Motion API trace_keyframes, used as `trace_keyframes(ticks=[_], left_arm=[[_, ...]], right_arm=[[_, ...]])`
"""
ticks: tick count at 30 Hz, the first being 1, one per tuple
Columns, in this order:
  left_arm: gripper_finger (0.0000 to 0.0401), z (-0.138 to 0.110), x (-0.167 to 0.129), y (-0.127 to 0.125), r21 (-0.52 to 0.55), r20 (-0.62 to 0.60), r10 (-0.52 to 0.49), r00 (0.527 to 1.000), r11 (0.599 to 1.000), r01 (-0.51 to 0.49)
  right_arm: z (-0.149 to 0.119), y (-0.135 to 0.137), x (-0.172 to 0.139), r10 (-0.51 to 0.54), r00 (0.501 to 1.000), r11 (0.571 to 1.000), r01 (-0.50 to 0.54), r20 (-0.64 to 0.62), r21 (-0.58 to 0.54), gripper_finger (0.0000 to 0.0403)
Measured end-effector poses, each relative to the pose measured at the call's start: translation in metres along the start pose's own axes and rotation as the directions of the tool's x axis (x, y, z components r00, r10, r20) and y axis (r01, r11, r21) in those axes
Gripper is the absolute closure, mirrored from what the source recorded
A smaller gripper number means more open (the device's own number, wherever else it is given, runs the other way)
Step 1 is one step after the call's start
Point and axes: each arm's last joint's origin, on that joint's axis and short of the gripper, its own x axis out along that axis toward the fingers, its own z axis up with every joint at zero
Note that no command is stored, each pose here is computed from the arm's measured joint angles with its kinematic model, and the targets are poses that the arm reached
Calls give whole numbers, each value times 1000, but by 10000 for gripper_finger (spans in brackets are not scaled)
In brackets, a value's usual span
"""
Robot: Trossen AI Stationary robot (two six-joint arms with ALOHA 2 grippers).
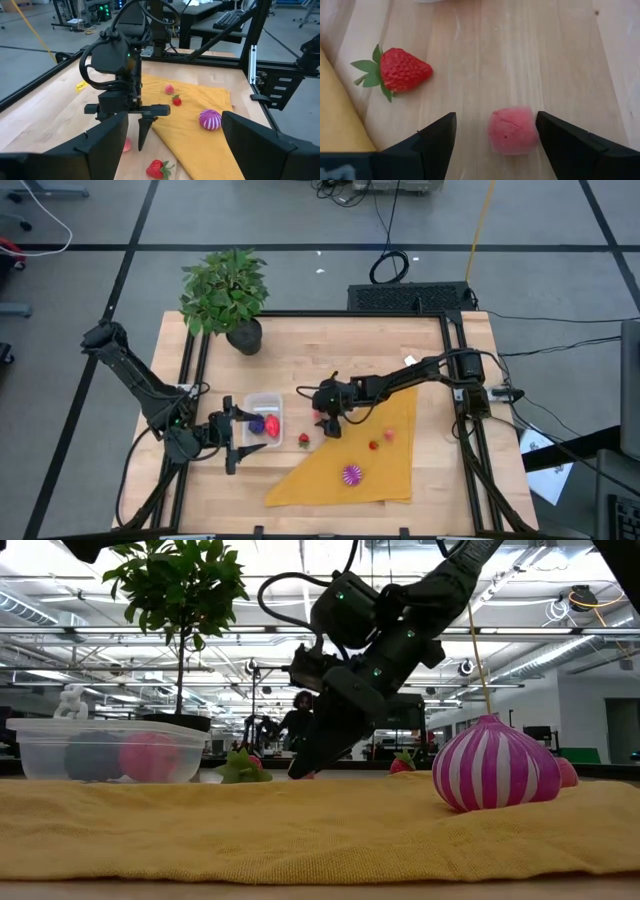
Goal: Pick and placing Produce into tupperware
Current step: Put the top pink peach into the transparent bin
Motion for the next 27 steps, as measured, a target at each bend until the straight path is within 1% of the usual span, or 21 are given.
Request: trace_keyframes(ticks=[6,9,20,23,27], left_arm=[[75,-1,0,0,9,-8,3,1000,1000,-3],[75,-2,0,1,-3,-14,4,1000,1000,-4],[75,-2,0,1,-8,-15,3,1000,1000,-3],[75,-2,0,1,-8,-15,2,1000,1000,-2],[75,-2,0,1,0,-15,3,1000,1000,-3]], right_arm=[[0,-1,0,-4,1000,1000,4,-1,6,177],[0,-1,0,-7,1000,1000,7,-1,6,199],[0,-1,0,-14,1000,1000,14,-3,6,295],[0,-1,0,-14,1000,1000,14,-4,5,307],[-1,0,0,-13,1000,1000,13,-5,3,307]])
